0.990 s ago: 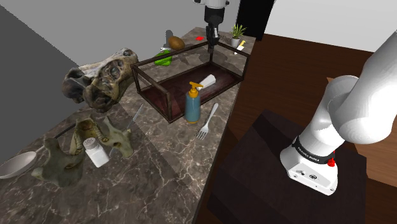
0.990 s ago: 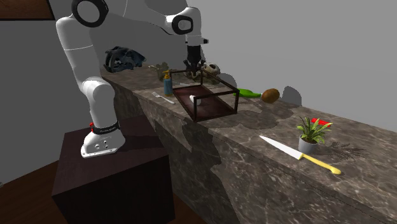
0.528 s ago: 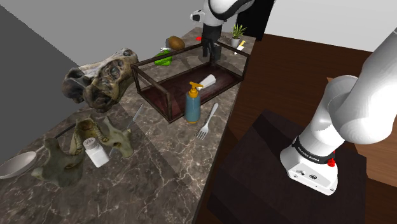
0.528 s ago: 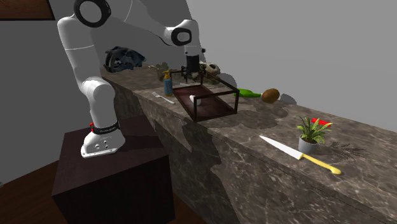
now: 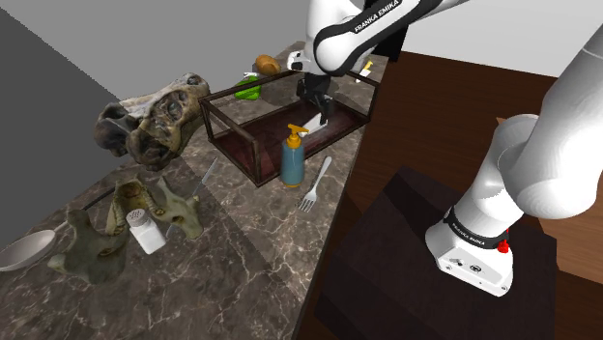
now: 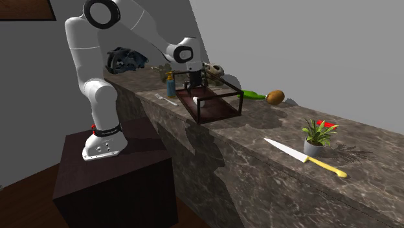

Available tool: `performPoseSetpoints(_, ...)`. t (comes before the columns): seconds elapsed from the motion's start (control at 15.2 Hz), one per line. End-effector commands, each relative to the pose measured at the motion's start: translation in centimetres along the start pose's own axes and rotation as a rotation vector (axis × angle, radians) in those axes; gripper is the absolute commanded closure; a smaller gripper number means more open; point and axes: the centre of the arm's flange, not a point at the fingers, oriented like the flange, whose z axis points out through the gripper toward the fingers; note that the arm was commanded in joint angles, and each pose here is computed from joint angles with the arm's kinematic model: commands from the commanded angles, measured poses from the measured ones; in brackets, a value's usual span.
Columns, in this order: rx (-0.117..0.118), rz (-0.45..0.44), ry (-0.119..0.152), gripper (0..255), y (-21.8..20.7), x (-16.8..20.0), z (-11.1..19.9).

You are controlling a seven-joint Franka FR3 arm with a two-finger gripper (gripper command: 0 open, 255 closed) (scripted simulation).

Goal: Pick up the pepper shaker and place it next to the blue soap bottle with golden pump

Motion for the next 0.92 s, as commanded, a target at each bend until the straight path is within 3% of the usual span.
performPoseSetpoints(0.0, -0.002, -0.008, 0.000, 0, 0.0, 0.1, 1.1)
performPoseSetpoints(0.26, -0.002, -0.008, 0.000, 0, 0.0, 0.1, 3.5)
performPoseSetpoints(0.79, -0.002, -0.008, 0.000, 0, 0.0, 0.1, 3.5)
performPoseSetpoints(0.86, -0.002, -0.008, 0.000, 255, 0.0, 0.1, 3.5)
